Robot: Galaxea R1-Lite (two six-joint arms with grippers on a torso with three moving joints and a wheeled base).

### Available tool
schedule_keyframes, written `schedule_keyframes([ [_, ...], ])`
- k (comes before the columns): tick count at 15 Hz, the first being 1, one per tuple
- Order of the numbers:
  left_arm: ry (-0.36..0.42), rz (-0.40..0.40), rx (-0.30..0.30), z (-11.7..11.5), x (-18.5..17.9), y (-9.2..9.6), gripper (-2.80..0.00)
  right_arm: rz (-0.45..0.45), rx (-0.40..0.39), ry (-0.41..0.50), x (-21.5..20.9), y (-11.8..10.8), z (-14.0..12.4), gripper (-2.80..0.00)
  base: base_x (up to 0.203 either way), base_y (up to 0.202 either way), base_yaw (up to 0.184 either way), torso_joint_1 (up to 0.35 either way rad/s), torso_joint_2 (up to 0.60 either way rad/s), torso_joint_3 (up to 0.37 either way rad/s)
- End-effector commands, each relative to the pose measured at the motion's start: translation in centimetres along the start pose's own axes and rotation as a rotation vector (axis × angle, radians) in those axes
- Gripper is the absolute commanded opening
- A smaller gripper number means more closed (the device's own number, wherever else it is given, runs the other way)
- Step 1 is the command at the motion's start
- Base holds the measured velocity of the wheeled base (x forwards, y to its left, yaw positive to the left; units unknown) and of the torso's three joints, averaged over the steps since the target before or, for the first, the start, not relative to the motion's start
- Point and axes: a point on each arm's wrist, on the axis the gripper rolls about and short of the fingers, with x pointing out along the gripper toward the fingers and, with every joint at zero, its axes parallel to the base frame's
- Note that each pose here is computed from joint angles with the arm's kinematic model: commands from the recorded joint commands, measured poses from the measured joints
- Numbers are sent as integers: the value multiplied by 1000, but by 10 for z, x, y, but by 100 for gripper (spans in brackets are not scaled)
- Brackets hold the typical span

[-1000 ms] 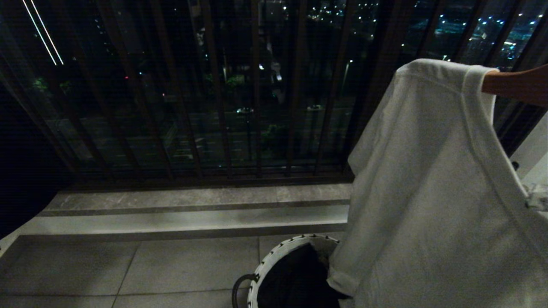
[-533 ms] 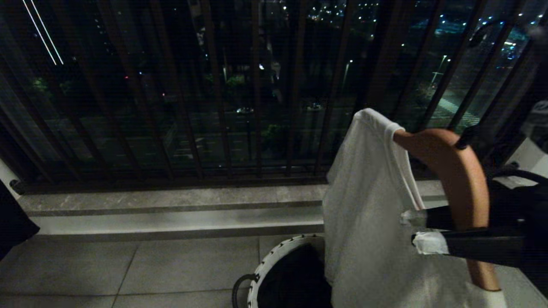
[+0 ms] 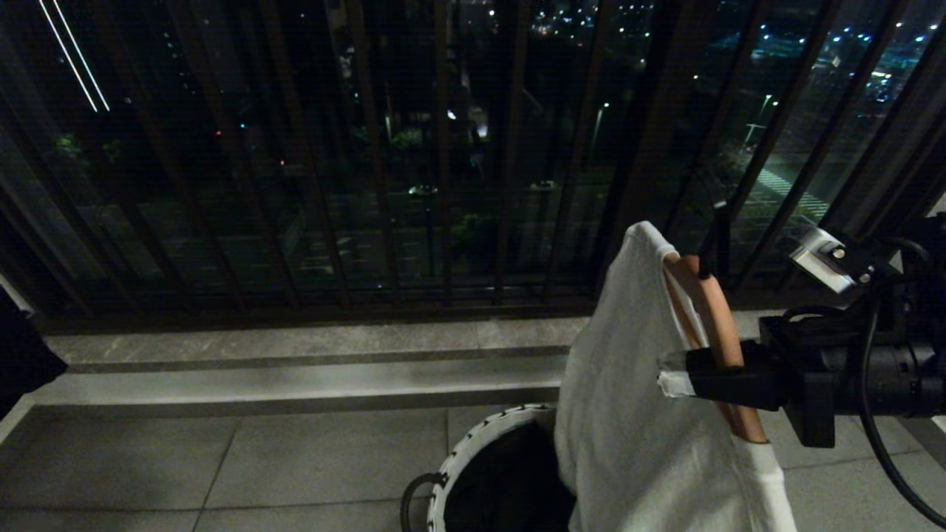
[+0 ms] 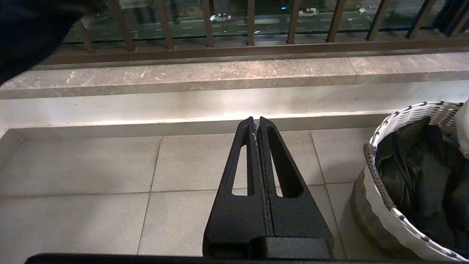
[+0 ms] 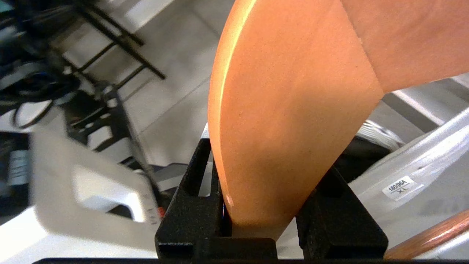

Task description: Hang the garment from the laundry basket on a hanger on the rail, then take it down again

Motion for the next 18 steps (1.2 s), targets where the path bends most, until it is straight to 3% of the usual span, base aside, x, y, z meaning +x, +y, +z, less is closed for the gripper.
schedule_keyframes([
  [1,0,0,-1,0,0,0,-280,-4,17,10,3,-7,-3,-280,0,0,0,0,0,0],
  [8,0,0,1,0,0,0,-280,7,111,122,37,-39,-33,-280,0,0,0,0,0,0],
  [14,0,0,1,0,0,0,-280,-24,105,236,93,-58,-69,-280,0,0,0,0,0,0],
  [18,0,0,0,0,0,0,-280,-24,54,310,134,-46,-86,-280,0,0,0,0,0,0],
])
